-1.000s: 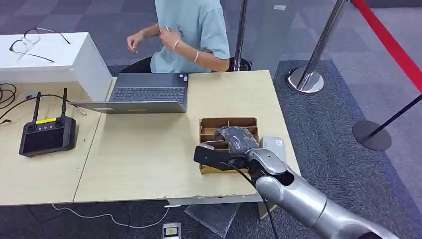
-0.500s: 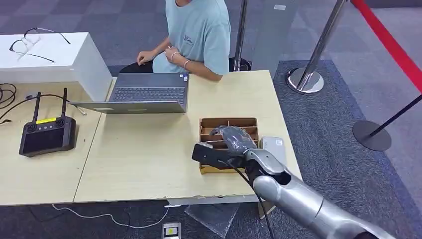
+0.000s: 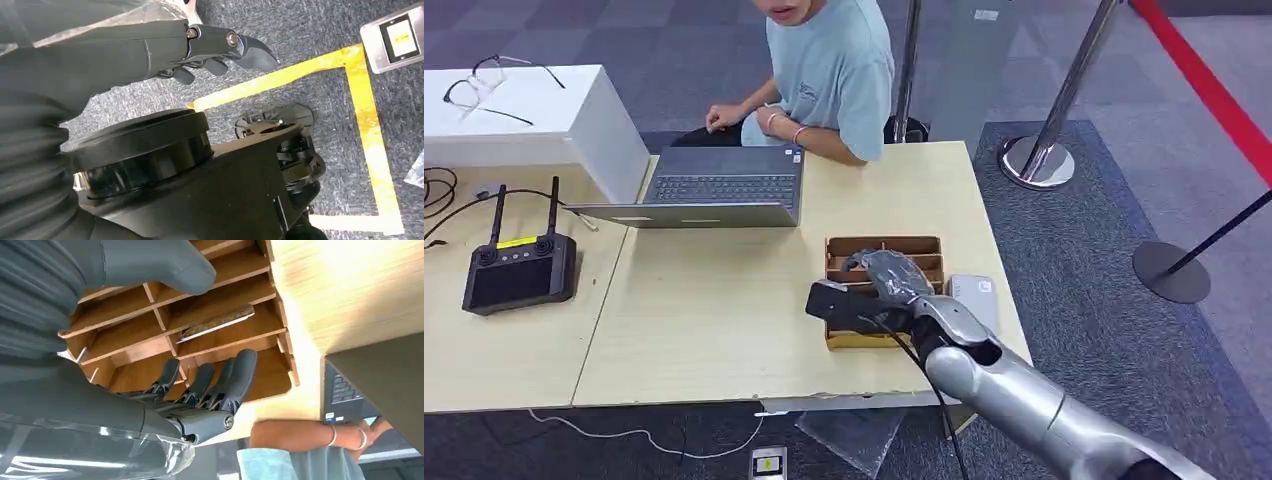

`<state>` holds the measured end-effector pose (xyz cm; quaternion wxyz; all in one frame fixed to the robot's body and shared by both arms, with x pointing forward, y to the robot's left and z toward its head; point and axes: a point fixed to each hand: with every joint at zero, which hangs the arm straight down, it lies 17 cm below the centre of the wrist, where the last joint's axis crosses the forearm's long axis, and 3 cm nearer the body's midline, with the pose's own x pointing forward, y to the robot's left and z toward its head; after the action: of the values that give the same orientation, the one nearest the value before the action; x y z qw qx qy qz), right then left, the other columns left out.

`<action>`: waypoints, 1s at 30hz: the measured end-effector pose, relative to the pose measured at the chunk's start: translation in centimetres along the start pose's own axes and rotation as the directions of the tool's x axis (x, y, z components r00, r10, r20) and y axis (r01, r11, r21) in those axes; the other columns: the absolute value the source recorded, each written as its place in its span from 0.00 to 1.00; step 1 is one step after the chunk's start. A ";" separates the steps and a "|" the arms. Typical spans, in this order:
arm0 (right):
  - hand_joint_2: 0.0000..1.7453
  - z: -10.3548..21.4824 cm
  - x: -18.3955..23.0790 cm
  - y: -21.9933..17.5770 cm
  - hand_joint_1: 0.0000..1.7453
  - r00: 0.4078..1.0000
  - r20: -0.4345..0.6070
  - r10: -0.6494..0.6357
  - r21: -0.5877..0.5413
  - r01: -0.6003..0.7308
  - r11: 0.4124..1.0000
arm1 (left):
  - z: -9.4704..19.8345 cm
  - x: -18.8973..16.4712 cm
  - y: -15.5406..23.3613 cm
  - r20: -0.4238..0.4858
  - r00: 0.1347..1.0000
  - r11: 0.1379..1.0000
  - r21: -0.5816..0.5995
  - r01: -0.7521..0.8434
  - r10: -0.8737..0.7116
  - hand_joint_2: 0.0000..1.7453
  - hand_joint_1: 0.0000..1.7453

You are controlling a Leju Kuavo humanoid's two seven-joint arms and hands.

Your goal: Pass the card to the sensor for recognition and then transmit it.

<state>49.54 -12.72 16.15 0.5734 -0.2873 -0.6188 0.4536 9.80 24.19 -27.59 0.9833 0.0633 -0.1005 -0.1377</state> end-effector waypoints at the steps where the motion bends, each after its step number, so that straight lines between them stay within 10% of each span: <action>1: 1.00 0.0 -0.1 0.1 0.37 1.000 -0.002 0.000 0.001 0.000 1.000 | 0.0 0.0 0.0 0.000 1.000 1.000 0.000 0.000 0.000 1.00 0.00; 26: 1.00 -1.1 -1.5 0.7 0.45 0.999 -0.038 -0.003 0.001 0.003 1.000 | 0.0 0.0 -0.1 0.001 1.000 1.000 -0.006 0.012 -0.012 1.00 0.00; 28: 1.00 -1.1 -1.5 0.8 0.60 0.999 -0.041 -0.003 0.003 0.003 1.000 | 0.0 0.0 -0.1 0.001 1.000 1.000 -0.006 0.012 -0.012 1.00 0.00; 30: 1.00 -1.1 -1.6 0.9 0.97 0.999 -0.042 -0.003 0.003 0.003 1.000 | 0.0 0.0 -0.1 0.001 1.000 1.000 -0.006 0.012 -0.012 1.00 0.00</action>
<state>50.80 -13.48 14.57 0.5875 -0.2951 -0.6061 0.4477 9.76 24.07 -27.59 0.9826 0.0610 -0.1005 -0.1438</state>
